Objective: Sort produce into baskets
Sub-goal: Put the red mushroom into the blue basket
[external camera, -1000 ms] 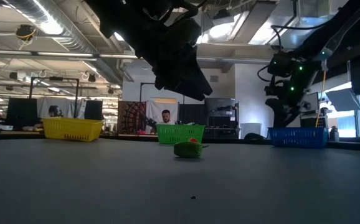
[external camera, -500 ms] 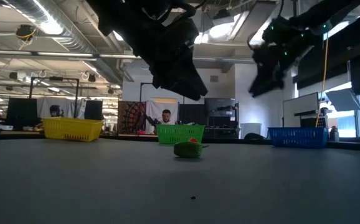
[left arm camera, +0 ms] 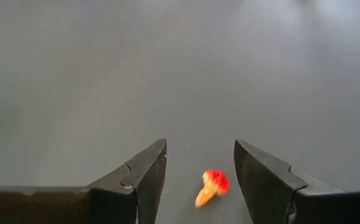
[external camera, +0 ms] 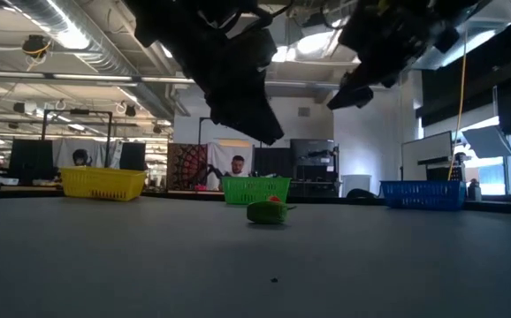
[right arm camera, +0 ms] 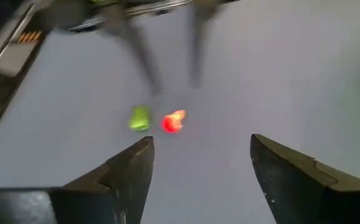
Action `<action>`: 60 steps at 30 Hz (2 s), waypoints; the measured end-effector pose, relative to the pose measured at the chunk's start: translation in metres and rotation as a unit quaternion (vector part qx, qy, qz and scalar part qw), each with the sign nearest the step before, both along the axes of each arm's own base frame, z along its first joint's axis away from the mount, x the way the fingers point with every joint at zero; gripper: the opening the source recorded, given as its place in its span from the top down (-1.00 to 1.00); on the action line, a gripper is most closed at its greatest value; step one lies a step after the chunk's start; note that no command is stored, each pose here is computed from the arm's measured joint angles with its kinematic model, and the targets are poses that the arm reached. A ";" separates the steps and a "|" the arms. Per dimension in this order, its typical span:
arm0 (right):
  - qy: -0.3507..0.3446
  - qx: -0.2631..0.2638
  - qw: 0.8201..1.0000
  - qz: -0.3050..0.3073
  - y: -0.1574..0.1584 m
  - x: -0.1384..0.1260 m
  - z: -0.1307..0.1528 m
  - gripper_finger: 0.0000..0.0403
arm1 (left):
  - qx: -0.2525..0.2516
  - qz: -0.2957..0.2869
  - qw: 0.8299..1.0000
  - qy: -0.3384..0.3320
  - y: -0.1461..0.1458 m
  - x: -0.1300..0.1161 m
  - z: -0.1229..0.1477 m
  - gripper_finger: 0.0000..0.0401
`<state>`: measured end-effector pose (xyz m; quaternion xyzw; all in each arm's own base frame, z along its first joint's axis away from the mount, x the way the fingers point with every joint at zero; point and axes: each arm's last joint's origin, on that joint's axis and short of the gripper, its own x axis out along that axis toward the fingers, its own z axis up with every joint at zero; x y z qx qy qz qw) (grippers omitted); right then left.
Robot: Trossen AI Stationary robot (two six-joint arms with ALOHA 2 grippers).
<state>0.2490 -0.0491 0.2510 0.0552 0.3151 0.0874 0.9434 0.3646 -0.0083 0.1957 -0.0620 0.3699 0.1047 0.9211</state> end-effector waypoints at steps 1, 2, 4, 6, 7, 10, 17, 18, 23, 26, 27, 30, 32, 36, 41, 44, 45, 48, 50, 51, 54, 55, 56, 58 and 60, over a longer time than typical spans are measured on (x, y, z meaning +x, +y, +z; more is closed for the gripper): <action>0.003 -0.004 1.000 0.012 0.006 0.002 -0.001 -0.29 | 0.003 -0.003 1.000 0.008 0.000 -0.001 -0.001 0.08; 0.003 -0.008 1.000 0.023 0.013 0.005 -0.003 -0.27 | 0.004 -0.004 1.000 0.011 0.000 -0.002 -0.001 0.08; -0.001 -0.018 0.999 0.035 0.023 0.010 -0.005 -0.24 | 0.003 -0.004 1.000 0.011 -0.002 -0.002 0.000 0.08; -0.003 -0.028 0.999 0.042 0.032 0.016 -0.008 -0.22 | 0.000 -0.002 1.000 0.015 -0.004 -0.003 -0.001 0.08; -0.003 -0.032 0.998 0.044 0.036 0.019 -0.010 -0.20 | -0.001 -0.003 1.000 0.015 -0.005 -0.004 -0.001 0.08; 0.003 -0.039 0.998 0.045 0.046 0.028 -0.019 -0.18 | -0.002 -0.004 1.000 0.019 -0.007 -0.006 -0.005 0.08; 0.044 -0.043 0.997 0.044 0.063 0.042 -0.045 -0.16 | 0.002 0.003 0.998 0.059 -0.001 -0.015 -0.028 0.08; 0.049 -0.047 0.997 0.043 0.065 0.043 -0.048 -0.16 | 0.003 0.003 0.998 0.063 -0.001 -0.015 -0.031 0.08; 0.066 -0.055 0.996 0.038 0.065 0.046 -0.056 -0.16 | 0.020 -0.052 0.995 0.079 -0.006 -0.008 -0.049 0.08; 0.065 -0.062 0.995 0.031 0.065 0.046 -0.057 -0.16 | 0.037 -0.079 0.992 0.092 -0.010 -0.005 -0.063 0.08; 0.065 -0.063 0.995 0.029 0.065 0.046 -0.056 -0.16 | 0.040 -0.084 0.992 0.090 -0.010 -0.003 -0.066 0.08; 0.063 -0.064 0.996 0.028 0.065 0.046 -0.056 -0.16 | 0.056 -0.101 0.989 0.086 -0.009 0.001 -0.076 0.08; 0.063 -0.064 0.996 0.028 0.064 0.046 -0.056 -0.16 | 0.066 -0.111 0.988 0.080 -0.009 0.004 -0.079 0.08; 0.063 -0.062 0.996 0.032 0.065 0.046 -0.056 -0.16 | 0.067 -0.118 0.988 0.076 -0.007 0.006 -0.081 0.18; 0.062 -0.062 0.996 0.032 0.065 0.047 -0.056 -0.16 | 0.046 -0.126 0.988 0.075 -0.003 0.006 -0.081 0.42; 0.062 -0.062 0.996 0.032 0.065 0.047 -0.056 -0.16 | 0.038 -0.127 0.988 0.075 0.000 0.006 -0.082 0.60; 0.061 -0.062 0.996 0.032 0.065 0.047 -0.056 -0.16 | 0.036 -0.123 0.989 0.075 0.001 0.006 -0.082 0.65; 0.061 -0.062 0.996 0.032 0.065 0.047 -0.056 -0.16 | 0.028 -0.110 0.991 0.073 0.004 0.006 -0.081 0.82; 0.061 -0.065 0.996 0.027 0.064 0.047 -0.056 -0.16 | 0.022 -0.100 0.992 0.071 0.005 0.007 -0.077 0.92; 0.060 -0.067 0.996 0.024 0.064 0.047 -0.056 -0.16 | 0.021 -0.098 0.993 0.068 0.006 0.007 -0.074 0.95; 0.057 -0.071 0.996 0.016 0.064 0.047 -0.055 -0.16 | 0.022 -0.093 0.995 0.037 0.006 0.012 -0.056 0.95; 0.054 -0.072 0.996 0.013 0.064 0.048 -0.055 -0.16 | 0.019 -0.090 0.995 0.026 0.006 0.012 -0.049 0.93; 0.050 -0.072 0.996 0.011 0.064 0.049 -0.054 -0.16 | 0.017 -0.087 0.996 0.017 0.005 0.013 -0.043 0.92; 0.045 -0.069 0.997 0.008 0.064 0.049 -0.054 -0.16 | 0.010 -0.080 0.997 -0.001 0.004 0.012 -0.032 0.89; 0.037 -0.064 0.997 0.003 0.064 0.051 -0.052 -0.16 | 0.004 -0.076 0.997 -0.019 0.003 0.011 -0.022 0.89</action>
